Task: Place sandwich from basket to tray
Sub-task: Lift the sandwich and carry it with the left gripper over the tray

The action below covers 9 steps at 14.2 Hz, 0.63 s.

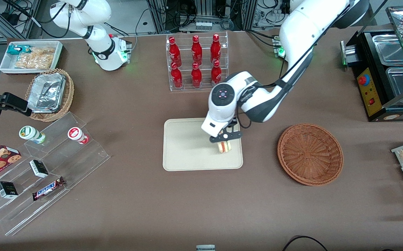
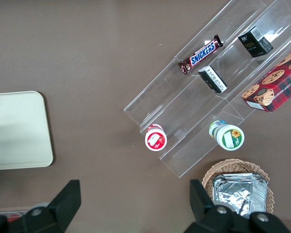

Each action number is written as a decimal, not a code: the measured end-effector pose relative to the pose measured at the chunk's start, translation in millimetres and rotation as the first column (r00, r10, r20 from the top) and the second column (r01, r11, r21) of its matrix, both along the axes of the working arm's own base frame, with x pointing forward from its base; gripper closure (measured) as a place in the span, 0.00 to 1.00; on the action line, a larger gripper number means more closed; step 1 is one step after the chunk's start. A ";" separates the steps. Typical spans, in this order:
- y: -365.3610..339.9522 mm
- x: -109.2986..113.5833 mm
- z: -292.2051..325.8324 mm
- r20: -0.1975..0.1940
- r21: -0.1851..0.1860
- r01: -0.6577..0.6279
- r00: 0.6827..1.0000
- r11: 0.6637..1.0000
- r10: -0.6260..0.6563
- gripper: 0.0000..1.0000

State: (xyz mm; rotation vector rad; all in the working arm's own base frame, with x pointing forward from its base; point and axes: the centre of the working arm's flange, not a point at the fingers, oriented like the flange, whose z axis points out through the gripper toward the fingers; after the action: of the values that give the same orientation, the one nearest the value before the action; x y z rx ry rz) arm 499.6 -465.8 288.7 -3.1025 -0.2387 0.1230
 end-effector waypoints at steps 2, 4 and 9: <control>-15.5 -11.1 -9.8 -0.010 0.002 0.020 1.000 1.000 -0.020 0.83; -28.3 -18.0 -12.7 -0.014 -0.005 0.035 0.999 0.999 -0.035 0.81; -52.2 -19.0 -25.7 -0.019 -0.021 0.020 1.000 1.000 -0.020 0.76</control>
State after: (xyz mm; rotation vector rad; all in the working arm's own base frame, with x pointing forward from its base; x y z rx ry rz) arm 480.6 -518.0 263.0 -3.1221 -0.2066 0.1557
